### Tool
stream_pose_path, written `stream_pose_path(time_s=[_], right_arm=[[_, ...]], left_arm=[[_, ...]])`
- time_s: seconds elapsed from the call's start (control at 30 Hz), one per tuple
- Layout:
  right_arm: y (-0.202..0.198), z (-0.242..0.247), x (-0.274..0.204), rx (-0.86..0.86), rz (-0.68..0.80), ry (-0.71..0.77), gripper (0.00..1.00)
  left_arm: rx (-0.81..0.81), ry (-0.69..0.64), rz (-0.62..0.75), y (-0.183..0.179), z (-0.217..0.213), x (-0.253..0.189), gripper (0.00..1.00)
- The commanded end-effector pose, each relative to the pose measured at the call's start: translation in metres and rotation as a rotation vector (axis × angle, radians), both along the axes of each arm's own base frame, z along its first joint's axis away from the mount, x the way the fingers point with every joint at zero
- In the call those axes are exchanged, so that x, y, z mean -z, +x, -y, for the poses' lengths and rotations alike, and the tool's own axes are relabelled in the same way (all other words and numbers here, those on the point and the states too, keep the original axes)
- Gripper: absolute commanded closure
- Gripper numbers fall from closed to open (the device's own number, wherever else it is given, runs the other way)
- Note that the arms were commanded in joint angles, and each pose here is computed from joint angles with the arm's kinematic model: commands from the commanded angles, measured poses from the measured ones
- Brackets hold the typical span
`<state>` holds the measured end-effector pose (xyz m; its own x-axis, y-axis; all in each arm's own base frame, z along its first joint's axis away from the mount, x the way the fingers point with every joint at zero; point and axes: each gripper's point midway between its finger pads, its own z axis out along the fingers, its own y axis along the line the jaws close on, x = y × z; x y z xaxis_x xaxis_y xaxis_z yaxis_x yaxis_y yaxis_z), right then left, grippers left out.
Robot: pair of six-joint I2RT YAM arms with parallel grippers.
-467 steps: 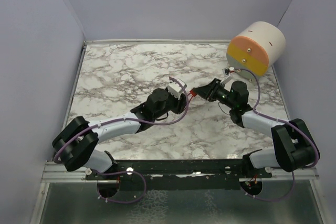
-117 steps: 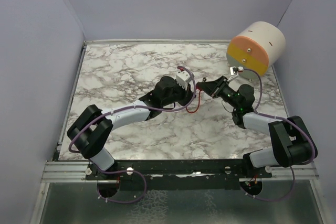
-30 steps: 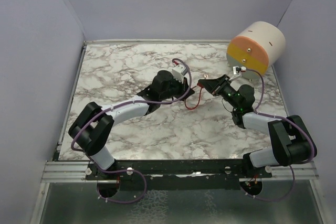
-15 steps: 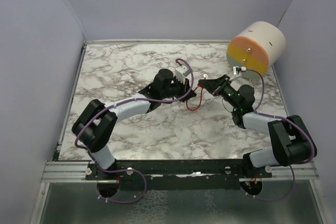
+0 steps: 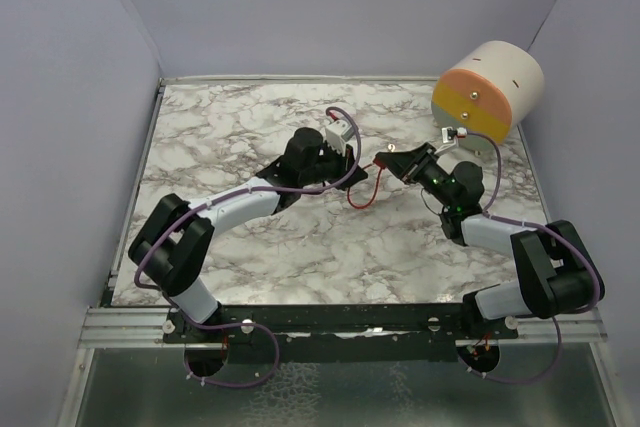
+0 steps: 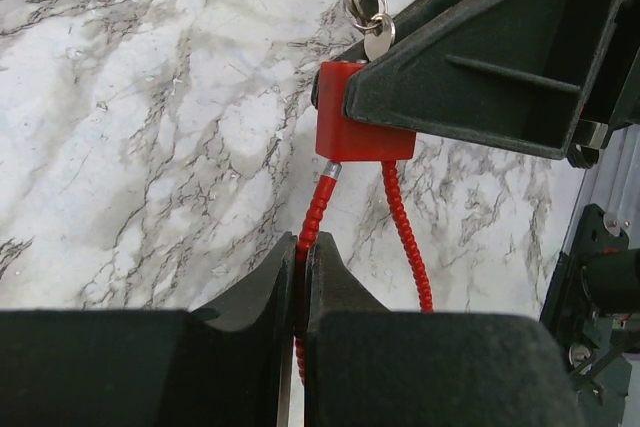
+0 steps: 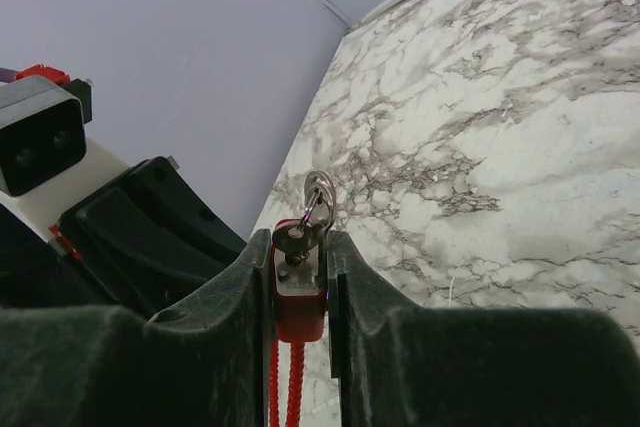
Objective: Unlock with the key
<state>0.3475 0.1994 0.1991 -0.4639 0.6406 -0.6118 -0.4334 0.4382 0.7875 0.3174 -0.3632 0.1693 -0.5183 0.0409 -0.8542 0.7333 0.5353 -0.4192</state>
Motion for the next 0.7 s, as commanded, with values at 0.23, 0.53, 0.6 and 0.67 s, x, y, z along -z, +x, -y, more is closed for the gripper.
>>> stream_pose_path(time_s=[0.23,0.53,0.6,0.67], right_arm=[[0.009,0.007,-0.01,0.043,0.055,0.001,0.99],[0.008,0.009,-0.01,0.054,0.055,-0.001,0.99],[0.008,0.01,-0.01,0.059,0.053,-0.002,0.99],[0.007,0.01,-0.009,0.058,0.053,-0.005,0.99]], left_arm=[[0.116,-0.033,0.03,-0.016,0.025,-0.015,1.0],[0.024,0.01,0.021,-0.002,0.02,-0.01,1.0],[-0.05,-0.007,0.016,0.01,0.005,-0.015,1.0],[-0.122,-0.03,0.014,0.021,-0.01,-0.021,1.0]])
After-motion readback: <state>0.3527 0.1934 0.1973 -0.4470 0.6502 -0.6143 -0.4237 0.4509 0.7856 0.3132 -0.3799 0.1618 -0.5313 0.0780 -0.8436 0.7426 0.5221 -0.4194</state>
